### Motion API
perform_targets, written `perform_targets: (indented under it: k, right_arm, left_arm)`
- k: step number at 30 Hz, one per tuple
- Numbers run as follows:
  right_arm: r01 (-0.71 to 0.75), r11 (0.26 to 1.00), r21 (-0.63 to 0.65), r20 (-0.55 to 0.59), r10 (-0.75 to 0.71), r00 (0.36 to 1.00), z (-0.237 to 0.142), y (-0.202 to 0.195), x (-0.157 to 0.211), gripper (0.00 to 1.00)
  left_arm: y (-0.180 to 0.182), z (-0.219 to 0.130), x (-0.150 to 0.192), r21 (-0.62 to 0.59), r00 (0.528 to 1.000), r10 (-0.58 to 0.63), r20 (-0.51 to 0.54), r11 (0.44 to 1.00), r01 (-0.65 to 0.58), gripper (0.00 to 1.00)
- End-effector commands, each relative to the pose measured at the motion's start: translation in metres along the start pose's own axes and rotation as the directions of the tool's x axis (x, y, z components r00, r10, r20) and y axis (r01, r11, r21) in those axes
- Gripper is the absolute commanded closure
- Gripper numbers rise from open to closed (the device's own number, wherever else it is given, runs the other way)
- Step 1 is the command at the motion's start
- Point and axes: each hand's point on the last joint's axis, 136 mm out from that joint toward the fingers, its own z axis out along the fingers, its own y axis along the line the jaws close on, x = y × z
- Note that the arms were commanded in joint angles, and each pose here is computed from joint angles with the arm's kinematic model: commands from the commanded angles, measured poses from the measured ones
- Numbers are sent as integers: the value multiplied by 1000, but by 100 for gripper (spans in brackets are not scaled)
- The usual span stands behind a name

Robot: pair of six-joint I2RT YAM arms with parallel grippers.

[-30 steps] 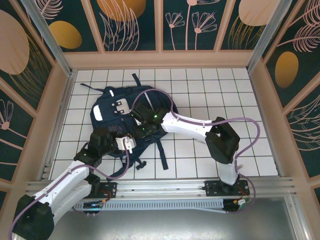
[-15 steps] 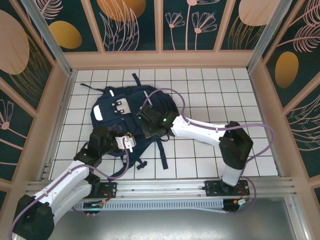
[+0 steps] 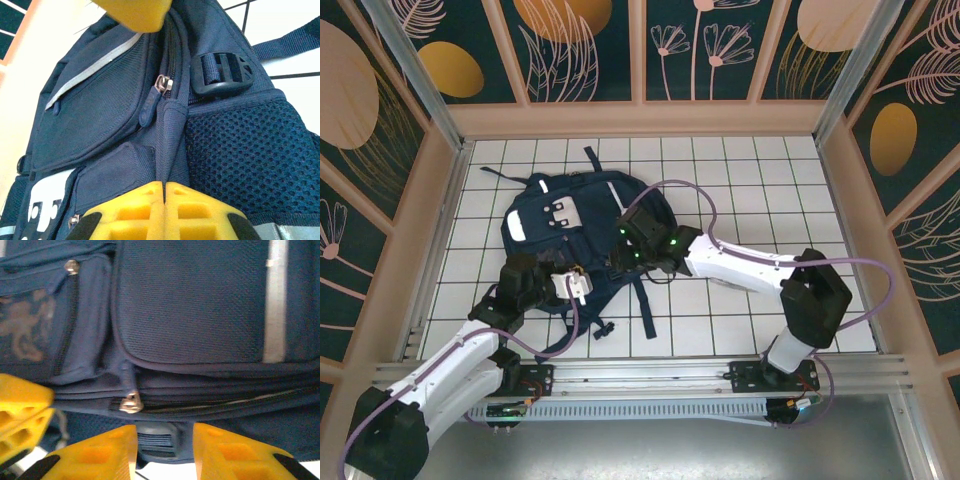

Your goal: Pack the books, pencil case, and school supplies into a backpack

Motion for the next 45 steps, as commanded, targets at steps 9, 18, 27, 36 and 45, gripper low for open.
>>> perform_targets:
  k: [9,18,27,36,45]
  right_arm:
    - [141,989,48,-231,-126,965,31,11,19,64]
    - [162,982,97,-311,-125,942,65,1,30,64]
    - [69,994,87,-258,-45,965,73,8,11,91]
    - [17,979,205,-239,33,971,86,-13,10,70]
    - [-78,983,164,-54,88,995,59,-13,-22,100]
  left_arm:
    - [-3,0,-15,-1,976,211,52,977,-211,100]
    - [-12,3,-8,34,970,239,35,970,-240,100]
    - [-14,3,4,26,968,251,-18,968,-250,100]
    - [-16,4,8,30,972,235,-29,972,-234,100]
    - [-15,6,12,21,980,196,-45,981,-195,100]
